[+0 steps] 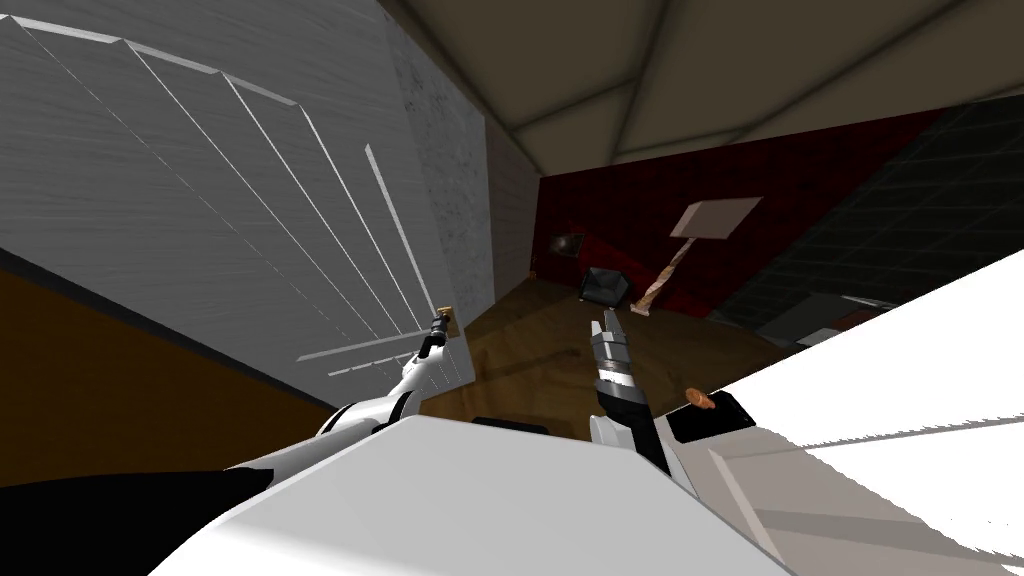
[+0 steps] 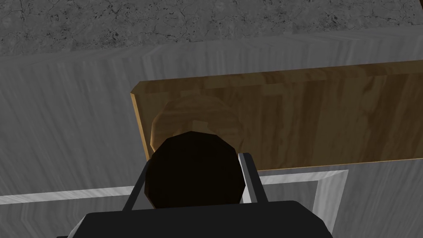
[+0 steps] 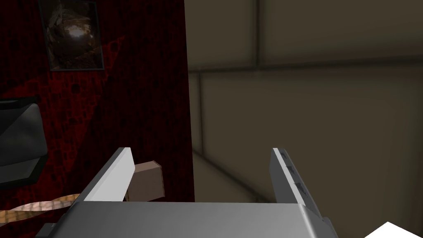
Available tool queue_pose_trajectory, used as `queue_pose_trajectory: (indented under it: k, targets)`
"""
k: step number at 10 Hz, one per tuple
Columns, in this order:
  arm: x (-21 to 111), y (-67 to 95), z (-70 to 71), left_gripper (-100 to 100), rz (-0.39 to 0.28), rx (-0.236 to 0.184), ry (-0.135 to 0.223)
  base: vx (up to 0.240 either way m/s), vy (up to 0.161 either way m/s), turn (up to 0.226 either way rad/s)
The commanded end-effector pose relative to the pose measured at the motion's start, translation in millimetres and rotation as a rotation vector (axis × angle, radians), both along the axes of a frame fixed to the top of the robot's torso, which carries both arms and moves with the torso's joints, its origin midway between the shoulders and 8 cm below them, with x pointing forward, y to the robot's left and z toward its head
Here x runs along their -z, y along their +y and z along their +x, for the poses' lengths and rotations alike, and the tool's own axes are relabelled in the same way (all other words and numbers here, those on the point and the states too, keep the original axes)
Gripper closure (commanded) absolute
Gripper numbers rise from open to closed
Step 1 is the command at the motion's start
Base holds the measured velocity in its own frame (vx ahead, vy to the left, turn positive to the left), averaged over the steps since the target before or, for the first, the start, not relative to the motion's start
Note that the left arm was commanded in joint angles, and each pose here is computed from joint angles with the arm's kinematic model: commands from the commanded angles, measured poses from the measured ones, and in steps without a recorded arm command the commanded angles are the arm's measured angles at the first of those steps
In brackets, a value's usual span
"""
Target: Push the door open
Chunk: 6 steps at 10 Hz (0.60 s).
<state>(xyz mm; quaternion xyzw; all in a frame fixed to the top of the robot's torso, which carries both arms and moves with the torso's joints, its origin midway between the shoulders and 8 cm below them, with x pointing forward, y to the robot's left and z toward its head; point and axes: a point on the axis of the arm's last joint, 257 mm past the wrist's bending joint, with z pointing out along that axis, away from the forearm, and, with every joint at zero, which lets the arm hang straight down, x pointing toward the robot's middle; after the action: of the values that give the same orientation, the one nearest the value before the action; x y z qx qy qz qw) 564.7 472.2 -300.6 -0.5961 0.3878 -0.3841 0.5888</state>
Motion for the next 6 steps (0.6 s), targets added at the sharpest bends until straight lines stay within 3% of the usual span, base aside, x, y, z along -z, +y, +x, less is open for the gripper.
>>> queue_pose_trajectory:
  k: [1, 3, 4, 6]
  targets:
    - [-1.9, 15.9, -5.0, 100, 0.005, -0.026, -0.005, 0.213, -0.09, 0.059]
    - [-2.5, 30.6, -11.7, 100, 0.006, -0.054, -0.006, 0.214, -0.086, 0.081]
    - [-2.5, 30.6, -11.7, 100, 0.006, -0.054, -0.006, 0.121, -0.016, 0.032]
    - [-3.3, 45.5, -18.8, 100, 0.006, -0.083, -0.008, 0.171, -0.043, 0.04]
